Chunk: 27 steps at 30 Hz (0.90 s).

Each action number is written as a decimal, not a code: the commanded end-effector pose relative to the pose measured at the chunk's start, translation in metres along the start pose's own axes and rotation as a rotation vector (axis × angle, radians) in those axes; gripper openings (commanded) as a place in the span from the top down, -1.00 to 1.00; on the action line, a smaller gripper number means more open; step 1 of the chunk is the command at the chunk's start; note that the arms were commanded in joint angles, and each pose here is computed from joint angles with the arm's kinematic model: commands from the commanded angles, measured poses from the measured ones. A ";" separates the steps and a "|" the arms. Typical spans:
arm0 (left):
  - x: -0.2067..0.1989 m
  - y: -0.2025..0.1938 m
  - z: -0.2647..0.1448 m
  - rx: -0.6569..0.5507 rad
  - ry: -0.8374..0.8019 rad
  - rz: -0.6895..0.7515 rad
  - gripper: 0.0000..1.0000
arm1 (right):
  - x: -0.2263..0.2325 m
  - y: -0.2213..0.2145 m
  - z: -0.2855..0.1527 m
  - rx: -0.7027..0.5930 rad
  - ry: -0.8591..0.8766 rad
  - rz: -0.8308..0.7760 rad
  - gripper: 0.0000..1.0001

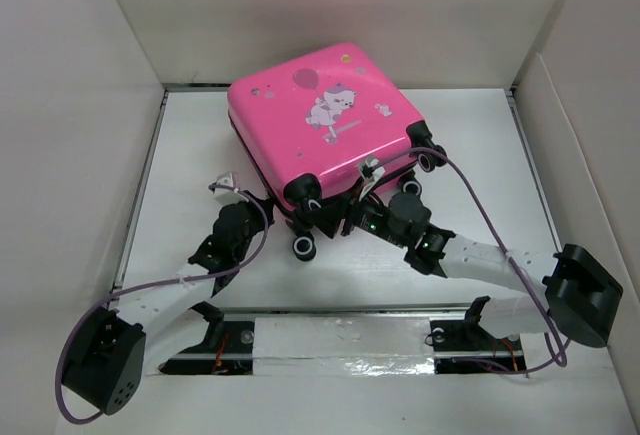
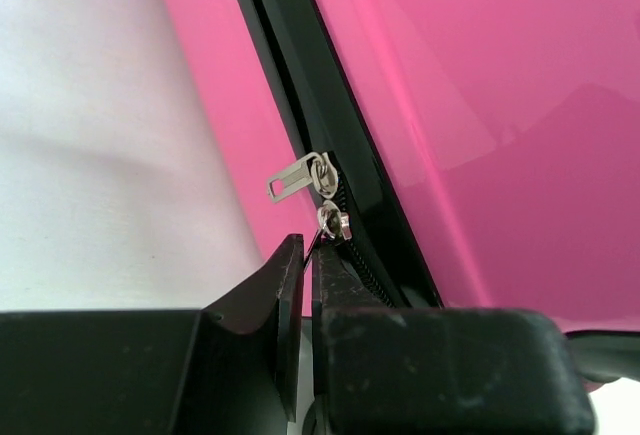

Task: Pack the luggage

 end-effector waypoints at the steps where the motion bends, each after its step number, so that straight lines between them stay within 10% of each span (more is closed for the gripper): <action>1: 0.017 0.048 0.016 -0.252 0.256 -0.092 1.00 | 0.034 -0.002 -0.011 0.060 0.123 -0.049 0.67; 5: 0.014 0.052 0.014 -0.262 0.249 -0.153 0.92 | 0.034 -0.005 -0.011 0.067 0.122 -0.048 0.66; 6: 0.015 0.049 0.011 -0.246 0.253 -0.163 0.38 | 0.034 -0.005 -0.011 0.070 0.124 -0.048 0.64; 9: 0.015 0.050 -0.003 -0.262 0.211 -0.230 -0.42 | 0.034 -0.006 -0.011 0.075 0.122 -0.050 0.48; 15: 0.001 0.077 -0.051 -0.355 -0.007 -0.329 -0.98 | 0.043 0.002 -0.018 0.045 0.085 -0.101 -0.26; 22: -0.021 0.110 -0.102 -0.408 -0.295 -0.326 -0.98 | 0.070 0.048 -0.047 -0.093 -0.012 -0.249 -1.00; 27: -0.031 0.128 -0.127 -0.360 -0.373 -0.250 -0.98 | 0.075 0.082 -0.088 -0.253 -0.182 -0.327 -1.00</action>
Point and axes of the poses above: each gripper's point midway between its finger pads, its own z axis out along the fingers, its own x axis along the line the jaws close on, y = z × x, the point moved 10 cm from there along -z, back along the fingers, and after that the axes turned 13 degrees about z, right-handed, at the moved point
